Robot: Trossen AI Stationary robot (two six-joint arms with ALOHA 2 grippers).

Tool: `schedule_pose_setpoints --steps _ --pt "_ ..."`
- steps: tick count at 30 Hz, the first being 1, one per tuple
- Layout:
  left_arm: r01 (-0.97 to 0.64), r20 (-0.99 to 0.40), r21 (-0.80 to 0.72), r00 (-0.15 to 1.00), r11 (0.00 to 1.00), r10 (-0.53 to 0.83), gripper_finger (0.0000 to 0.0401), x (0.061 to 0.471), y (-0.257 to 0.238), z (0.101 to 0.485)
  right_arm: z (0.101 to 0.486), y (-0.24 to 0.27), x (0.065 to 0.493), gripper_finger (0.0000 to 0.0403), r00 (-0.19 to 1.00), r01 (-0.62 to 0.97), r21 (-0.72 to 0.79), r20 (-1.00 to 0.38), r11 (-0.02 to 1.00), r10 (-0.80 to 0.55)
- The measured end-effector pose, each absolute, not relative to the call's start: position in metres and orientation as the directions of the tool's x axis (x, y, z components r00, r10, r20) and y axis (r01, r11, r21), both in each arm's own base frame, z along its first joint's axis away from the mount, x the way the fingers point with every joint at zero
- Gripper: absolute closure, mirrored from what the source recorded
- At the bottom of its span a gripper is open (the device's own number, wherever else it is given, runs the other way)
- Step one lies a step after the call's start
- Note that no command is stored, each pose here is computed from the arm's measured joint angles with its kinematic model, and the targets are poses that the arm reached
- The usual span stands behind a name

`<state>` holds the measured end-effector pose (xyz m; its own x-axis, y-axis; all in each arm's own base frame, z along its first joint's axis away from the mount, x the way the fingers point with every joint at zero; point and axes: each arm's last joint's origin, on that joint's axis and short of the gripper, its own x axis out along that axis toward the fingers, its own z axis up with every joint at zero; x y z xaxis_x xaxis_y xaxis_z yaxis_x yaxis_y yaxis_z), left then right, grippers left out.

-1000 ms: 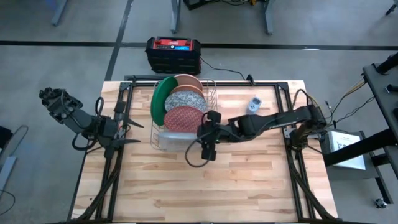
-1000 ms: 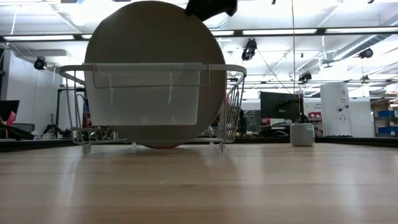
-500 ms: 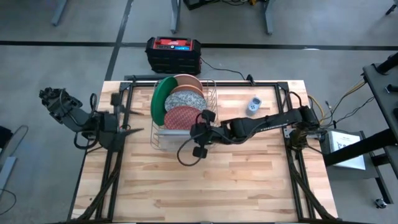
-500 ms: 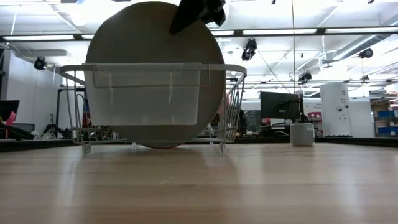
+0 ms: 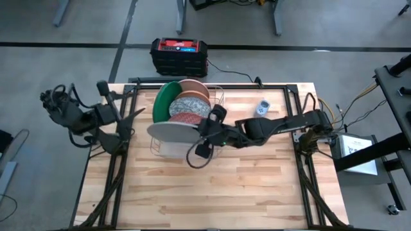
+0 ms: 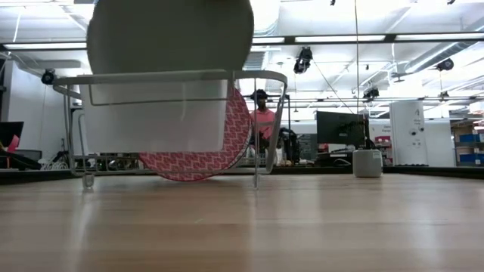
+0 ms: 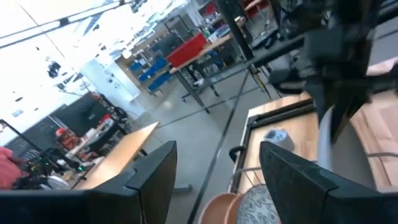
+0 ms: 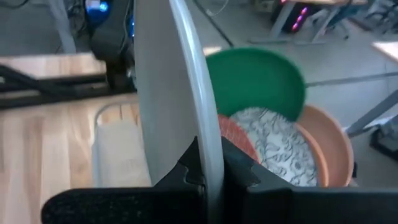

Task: Sort dishes
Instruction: Put the gray plate in the dish rack

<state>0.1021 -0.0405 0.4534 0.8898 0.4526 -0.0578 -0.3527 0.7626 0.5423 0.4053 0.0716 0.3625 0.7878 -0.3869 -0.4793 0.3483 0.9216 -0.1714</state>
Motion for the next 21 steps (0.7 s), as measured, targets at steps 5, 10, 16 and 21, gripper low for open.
schedule_pose_setpoints --steps 5,10,16,21 --pt "-0.366 -0.035 0.530 0.892 0.765 0.451 0.0182 0.098 -0.038 0.460 0.389 0.084 0.397 0.0397 0.798 0.401 -0.177 -0.415 0.899 -0.437" --pt "-0.363 -0.032 0.537 0.893 0.762 0.448 0.0182 0.094 -0.035 0.460 0.414 0.111 0.381 0.0398 0.798 0.500 -0.111 -0.327 0.859 -0.507" --pt "-0.366 -0.023 0.536 0.894 0.760 0.447 0.0182 0.089 -0.032 0.461 0.420 0.144 0.362 0.0398 0.696 0.703 -0.020 -0.181 0.710 -0.695" --pt "-0.379 -0.008 0.513 0.895 0.770 0.446 0.0182 0.086 -0.029 0.464 0.410 0.168 0.353 0.0400 0.532 0.846 0.040 -0.026 0.531 -0.846"
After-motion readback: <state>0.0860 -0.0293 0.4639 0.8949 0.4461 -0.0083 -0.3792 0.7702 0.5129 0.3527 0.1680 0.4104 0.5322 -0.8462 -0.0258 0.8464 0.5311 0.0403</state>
